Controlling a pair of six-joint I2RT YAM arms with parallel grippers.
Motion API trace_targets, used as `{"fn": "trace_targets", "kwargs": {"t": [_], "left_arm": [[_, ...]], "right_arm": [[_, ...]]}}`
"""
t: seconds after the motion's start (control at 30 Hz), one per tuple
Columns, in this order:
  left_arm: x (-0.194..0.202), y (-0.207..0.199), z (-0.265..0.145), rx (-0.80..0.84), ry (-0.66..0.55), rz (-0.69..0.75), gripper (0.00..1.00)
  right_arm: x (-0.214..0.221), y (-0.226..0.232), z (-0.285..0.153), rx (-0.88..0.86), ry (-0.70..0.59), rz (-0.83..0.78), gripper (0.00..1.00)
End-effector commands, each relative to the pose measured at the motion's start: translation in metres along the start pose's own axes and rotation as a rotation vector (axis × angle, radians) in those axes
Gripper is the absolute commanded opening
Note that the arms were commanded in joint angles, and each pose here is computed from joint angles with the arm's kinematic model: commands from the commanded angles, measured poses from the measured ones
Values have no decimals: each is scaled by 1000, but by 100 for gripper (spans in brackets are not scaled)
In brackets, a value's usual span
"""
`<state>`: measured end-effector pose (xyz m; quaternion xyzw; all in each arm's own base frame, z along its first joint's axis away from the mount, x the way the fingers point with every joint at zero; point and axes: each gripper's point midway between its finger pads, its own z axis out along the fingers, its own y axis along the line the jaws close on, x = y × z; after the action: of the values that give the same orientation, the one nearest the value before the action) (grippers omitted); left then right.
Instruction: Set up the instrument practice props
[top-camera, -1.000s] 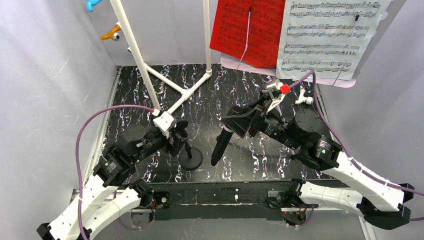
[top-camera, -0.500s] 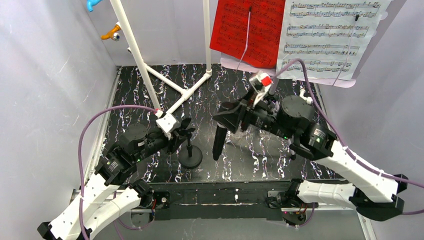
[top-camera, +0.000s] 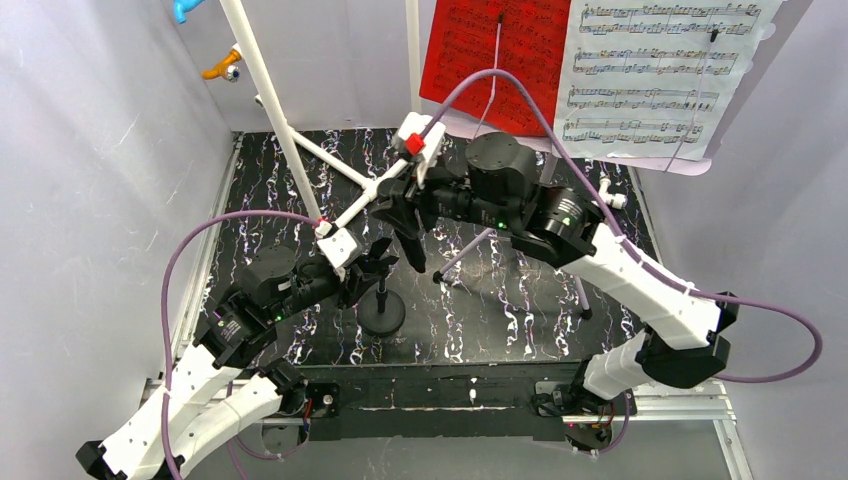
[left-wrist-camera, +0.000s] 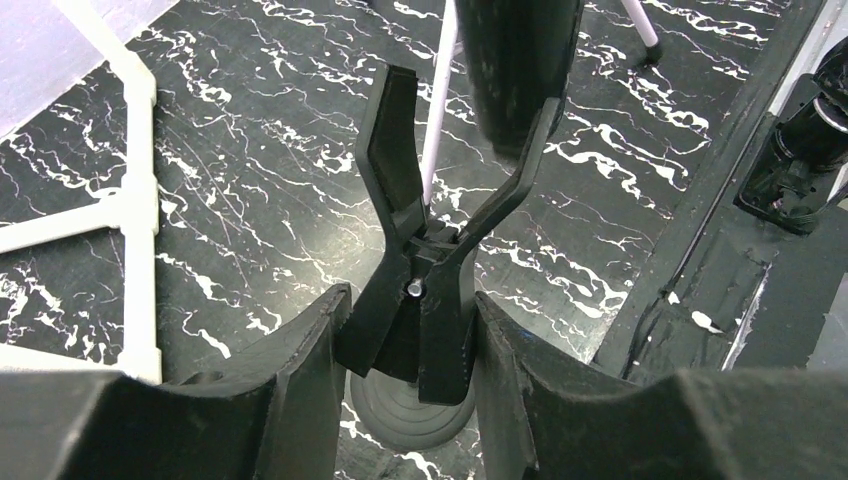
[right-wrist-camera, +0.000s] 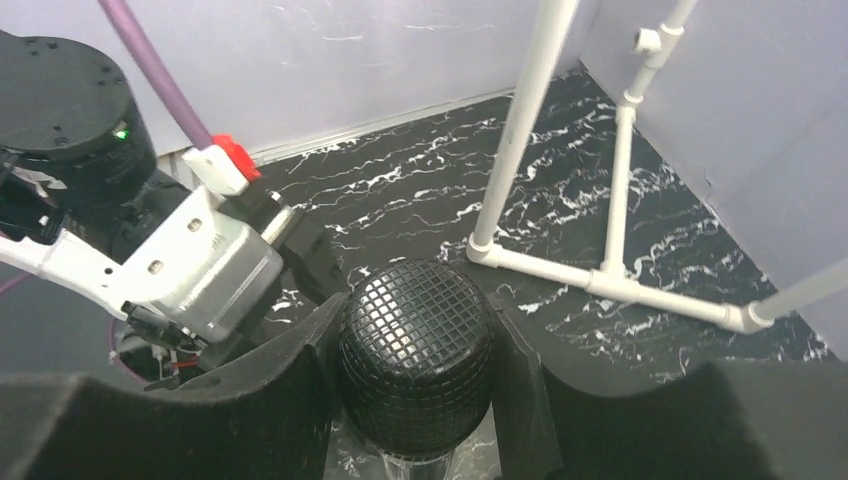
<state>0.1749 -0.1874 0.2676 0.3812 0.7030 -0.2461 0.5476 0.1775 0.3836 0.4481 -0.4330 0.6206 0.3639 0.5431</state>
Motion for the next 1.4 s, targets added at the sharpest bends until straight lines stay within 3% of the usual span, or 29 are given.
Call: {"fn": "trace_targets", "kwargs": {"t": [0.0, 0.13, 0.5, 0.7, 0.9, 1.37], "left_arm": [[7, -9, 2, 49, 11, -1, 0], [7, -10, 3, 59, 2, -5, 0], [8, -15, 0, 80, -30, -16, 0], [9, -18, 0, 101, -34, -18, 0], [11, -20, -1, 111, -36, -19, 0], [13, -23, 0, 138, -32, -29, 0]], "right_arm": [[-40, 26, 0, -90, -99, -135, 1], [-43, 54, 5, -187, -189, -205, 1], [-75, 65, -21, -204, -559, -178, 1], [-61, 69, -9, -218, -597, -292, 1], [-89, 34, -15, -23, -690, -145, 1], [-106, 41, -20, -57, -782, -147, 1]]}}
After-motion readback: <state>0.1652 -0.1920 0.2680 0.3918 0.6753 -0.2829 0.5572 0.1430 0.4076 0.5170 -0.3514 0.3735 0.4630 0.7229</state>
